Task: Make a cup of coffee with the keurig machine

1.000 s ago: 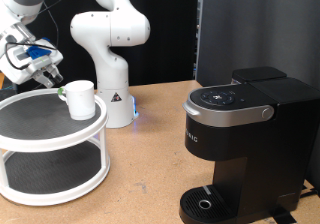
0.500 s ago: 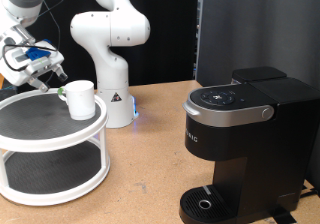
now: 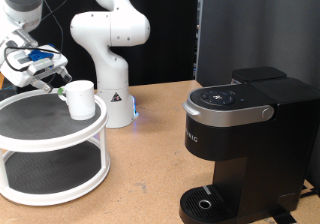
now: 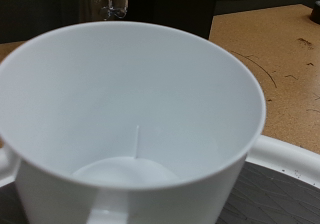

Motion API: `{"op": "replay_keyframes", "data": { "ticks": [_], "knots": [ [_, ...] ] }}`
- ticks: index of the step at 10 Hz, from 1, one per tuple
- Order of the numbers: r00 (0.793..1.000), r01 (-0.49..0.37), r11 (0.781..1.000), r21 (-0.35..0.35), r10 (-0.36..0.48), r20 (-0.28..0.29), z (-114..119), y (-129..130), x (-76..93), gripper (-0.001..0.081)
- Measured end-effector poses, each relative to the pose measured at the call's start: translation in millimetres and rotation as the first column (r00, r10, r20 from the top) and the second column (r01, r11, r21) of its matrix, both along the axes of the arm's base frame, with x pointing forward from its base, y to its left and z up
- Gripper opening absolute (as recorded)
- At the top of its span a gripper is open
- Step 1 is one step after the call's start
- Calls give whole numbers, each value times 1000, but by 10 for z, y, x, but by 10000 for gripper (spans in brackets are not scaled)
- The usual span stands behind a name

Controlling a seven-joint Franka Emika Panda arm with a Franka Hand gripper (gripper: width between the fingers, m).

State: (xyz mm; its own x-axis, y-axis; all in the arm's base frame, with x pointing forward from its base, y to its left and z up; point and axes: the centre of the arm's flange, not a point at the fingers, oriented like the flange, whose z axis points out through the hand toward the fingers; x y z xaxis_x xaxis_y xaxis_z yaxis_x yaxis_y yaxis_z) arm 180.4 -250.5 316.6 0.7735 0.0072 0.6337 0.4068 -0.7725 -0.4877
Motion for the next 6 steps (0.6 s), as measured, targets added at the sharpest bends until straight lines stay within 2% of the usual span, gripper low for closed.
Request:
{"op": "replay_keyframes", "data": {
  "ticks": [3,6],
  "knots": [
    [999,44,999,-5,-44,8,-59,25,26,807],
    [999,46,999,1,-46,10,-66,47,58,807]
  ]
}}
